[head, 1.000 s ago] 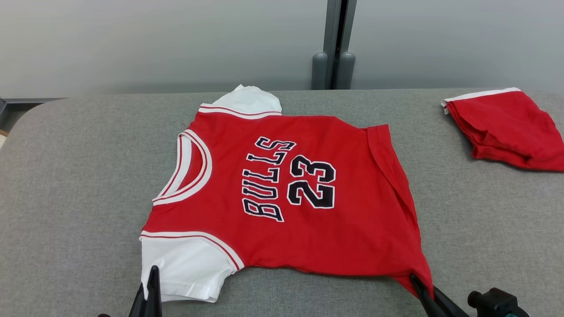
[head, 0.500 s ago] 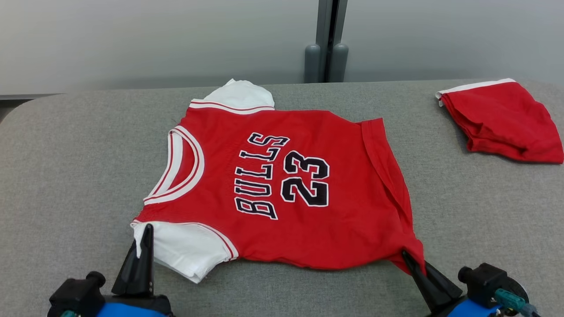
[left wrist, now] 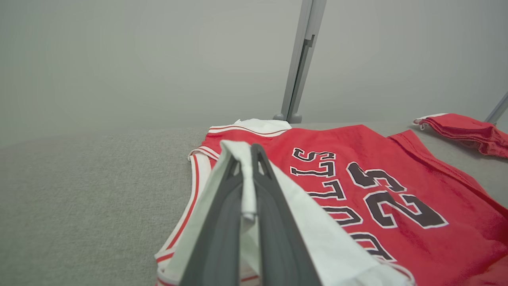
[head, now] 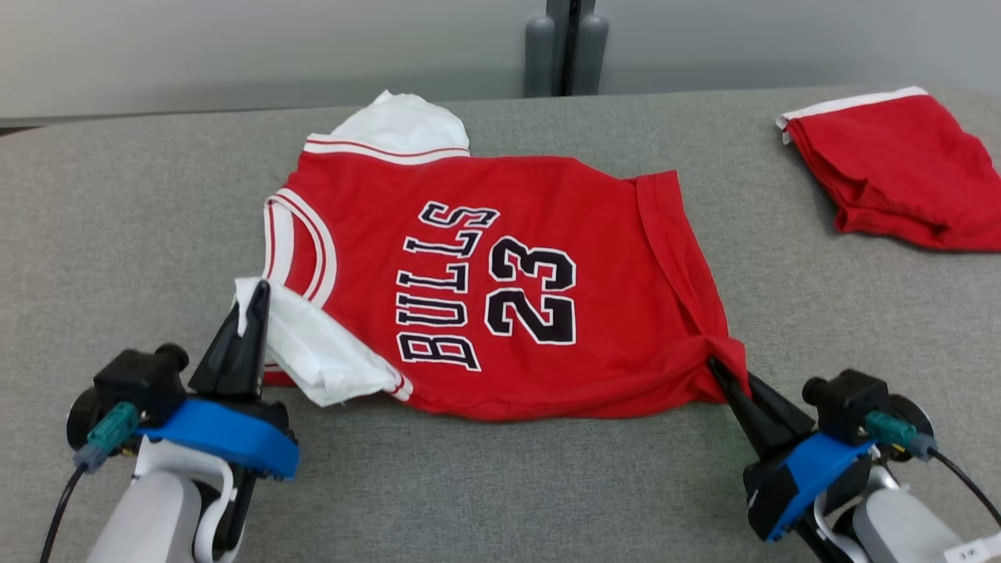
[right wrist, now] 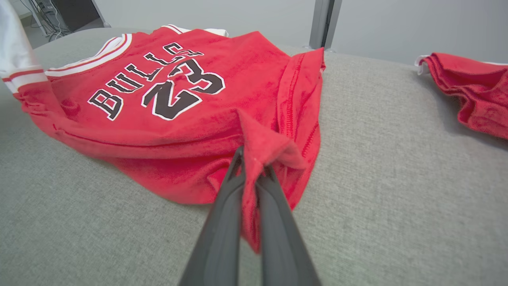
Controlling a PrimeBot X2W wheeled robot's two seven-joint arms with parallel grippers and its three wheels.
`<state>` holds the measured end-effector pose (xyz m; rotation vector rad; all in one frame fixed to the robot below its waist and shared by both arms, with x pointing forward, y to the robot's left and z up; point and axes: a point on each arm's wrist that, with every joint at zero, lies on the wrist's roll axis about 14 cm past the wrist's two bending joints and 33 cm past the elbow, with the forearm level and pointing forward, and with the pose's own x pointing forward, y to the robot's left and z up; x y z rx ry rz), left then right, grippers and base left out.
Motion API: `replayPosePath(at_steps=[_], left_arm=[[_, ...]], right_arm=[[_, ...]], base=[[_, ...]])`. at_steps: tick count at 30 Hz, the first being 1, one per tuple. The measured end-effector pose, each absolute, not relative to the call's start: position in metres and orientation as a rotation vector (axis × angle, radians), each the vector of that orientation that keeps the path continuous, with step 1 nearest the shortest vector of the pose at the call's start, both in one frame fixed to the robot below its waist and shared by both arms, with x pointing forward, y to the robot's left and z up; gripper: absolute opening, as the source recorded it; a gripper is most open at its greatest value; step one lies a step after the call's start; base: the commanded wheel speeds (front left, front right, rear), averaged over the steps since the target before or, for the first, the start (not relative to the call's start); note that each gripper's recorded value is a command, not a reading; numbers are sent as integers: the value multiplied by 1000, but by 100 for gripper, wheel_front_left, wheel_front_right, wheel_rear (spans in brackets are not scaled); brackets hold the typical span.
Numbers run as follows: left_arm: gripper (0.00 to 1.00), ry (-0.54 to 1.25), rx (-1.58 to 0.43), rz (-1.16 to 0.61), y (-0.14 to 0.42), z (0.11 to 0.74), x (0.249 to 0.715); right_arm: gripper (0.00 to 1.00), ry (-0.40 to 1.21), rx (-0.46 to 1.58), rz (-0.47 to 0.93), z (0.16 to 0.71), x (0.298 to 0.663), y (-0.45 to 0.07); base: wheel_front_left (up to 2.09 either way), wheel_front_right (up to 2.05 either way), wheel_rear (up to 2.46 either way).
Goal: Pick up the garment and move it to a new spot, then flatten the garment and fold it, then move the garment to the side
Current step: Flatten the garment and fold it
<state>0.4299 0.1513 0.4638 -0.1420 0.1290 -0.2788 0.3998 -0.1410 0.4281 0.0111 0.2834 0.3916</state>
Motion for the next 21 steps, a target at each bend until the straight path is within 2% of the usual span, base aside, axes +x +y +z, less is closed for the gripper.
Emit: replayPosePath(at_steps=[11,12,13,14,15,21], left_arm=[[0,190,-94,-304,149,431,483],[0,193,-91,-303,149,429,486],[0,197,-87,-303,149,427,489],[37,201,-83,-304,149,425,491],[100,204,-78,-308,148,423,492],[100,202,-64,-288,154,424,491]], right_arm=[[0,326,-6,361,404,442,-149],[9,324,-3,356,403,445,-150],[95,326,-1,353,401,447,-150],[100,322,1,351,400,448,-150],[100,323,4,350,399,449,-149],[100,286,22,326,403,448,-154]], base=[[0,0,0],[0,0,0],[0,0,0],[0,0,0],[0,0,0],[0,0,0]])
